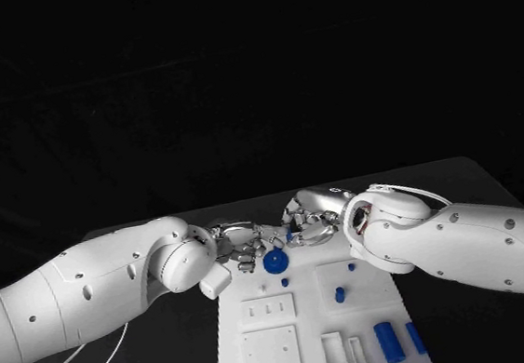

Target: Assemble the parts on the task board

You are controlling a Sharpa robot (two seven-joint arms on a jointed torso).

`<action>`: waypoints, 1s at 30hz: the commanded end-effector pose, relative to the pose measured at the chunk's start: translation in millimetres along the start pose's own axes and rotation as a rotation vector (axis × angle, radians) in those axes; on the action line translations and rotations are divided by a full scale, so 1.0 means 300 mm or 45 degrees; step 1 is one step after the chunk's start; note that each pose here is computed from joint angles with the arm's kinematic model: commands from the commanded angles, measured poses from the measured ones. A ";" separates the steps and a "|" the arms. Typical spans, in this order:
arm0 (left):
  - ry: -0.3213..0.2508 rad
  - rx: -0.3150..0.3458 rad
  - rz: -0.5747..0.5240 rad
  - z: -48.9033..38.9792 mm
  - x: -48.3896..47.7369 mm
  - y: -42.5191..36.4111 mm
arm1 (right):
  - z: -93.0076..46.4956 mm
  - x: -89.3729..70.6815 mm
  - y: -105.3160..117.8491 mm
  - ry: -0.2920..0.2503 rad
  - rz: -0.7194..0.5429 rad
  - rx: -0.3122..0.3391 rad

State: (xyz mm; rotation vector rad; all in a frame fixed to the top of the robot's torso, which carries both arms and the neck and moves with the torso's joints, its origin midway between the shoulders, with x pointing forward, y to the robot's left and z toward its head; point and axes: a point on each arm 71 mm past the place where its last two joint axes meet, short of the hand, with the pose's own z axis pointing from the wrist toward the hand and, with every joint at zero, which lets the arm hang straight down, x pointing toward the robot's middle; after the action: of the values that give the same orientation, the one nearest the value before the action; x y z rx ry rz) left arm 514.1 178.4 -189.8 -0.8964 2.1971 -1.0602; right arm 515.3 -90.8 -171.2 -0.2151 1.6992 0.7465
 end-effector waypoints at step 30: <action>-0.010 -0.066 0.049 0.003 0.012 0.001 | 0.017 0.055 0.049 0.076 -0.023 -0.034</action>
State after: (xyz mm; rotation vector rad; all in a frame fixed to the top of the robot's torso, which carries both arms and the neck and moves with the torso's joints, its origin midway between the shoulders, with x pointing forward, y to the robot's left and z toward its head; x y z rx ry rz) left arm 512.3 177.4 -192.3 -0.8946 2.2315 -0.9922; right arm 509.0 -75.2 -180.5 -0.2501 1.7320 0.7540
